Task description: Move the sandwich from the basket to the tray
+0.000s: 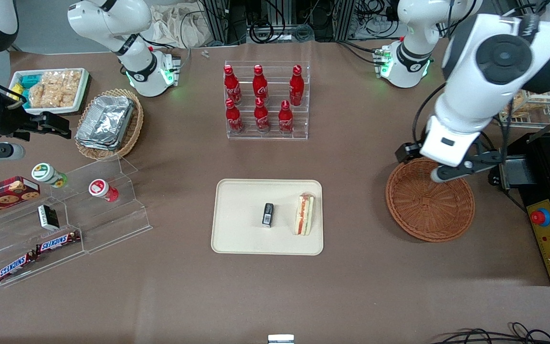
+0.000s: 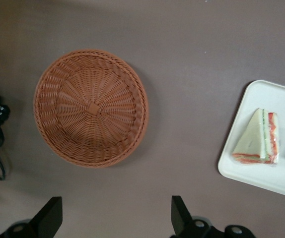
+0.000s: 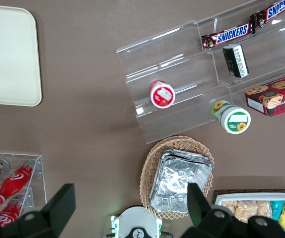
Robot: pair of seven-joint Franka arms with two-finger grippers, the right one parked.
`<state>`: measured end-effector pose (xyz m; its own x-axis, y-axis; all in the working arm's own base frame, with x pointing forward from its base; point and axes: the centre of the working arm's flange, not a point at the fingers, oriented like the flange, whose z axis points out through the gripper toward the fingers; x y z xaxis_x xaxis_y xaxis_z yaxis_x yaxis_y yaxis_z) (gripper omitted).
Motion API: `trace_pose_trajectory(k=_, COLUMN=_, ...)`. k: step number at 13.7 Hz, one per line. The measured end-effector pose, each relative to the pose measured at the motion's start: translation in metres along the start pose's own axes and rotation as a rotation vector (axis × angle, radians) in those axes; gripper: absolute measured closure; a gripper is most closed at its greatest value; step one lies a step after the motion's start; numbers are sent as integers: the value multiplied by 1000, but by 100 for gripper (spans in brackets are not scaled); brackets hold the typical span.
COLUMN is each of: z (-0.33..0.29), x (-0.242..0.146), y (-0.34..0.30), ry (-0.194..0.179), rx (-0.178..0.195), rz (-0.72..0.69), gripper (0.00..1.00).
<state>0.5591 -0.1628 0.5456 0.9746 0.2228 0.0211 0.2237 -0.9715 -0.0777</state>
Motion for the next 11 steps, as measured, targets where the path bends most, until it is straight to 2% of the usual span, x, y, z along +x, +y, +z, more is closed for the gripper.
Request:
trace_pose_trajectory(k=4, z=-2, x=31, y=-85, ry=-28, rx=-47, rz=101, gripper=1)
trace_pose_trajectory(k=6, z=-3, x=39, y=-113, ry=-24, rx=-49, rz=145, gripper=1)
trace_pose_trajectory(k=8, z=-4, x=44, y=-127, ry=-19, rx=-52, rz=178, gripper=0)
trace_pose_trajectory(k=11, z=-7, x=54, y=-115, ry=-9, rx=-54, rz=200, gripper=1)
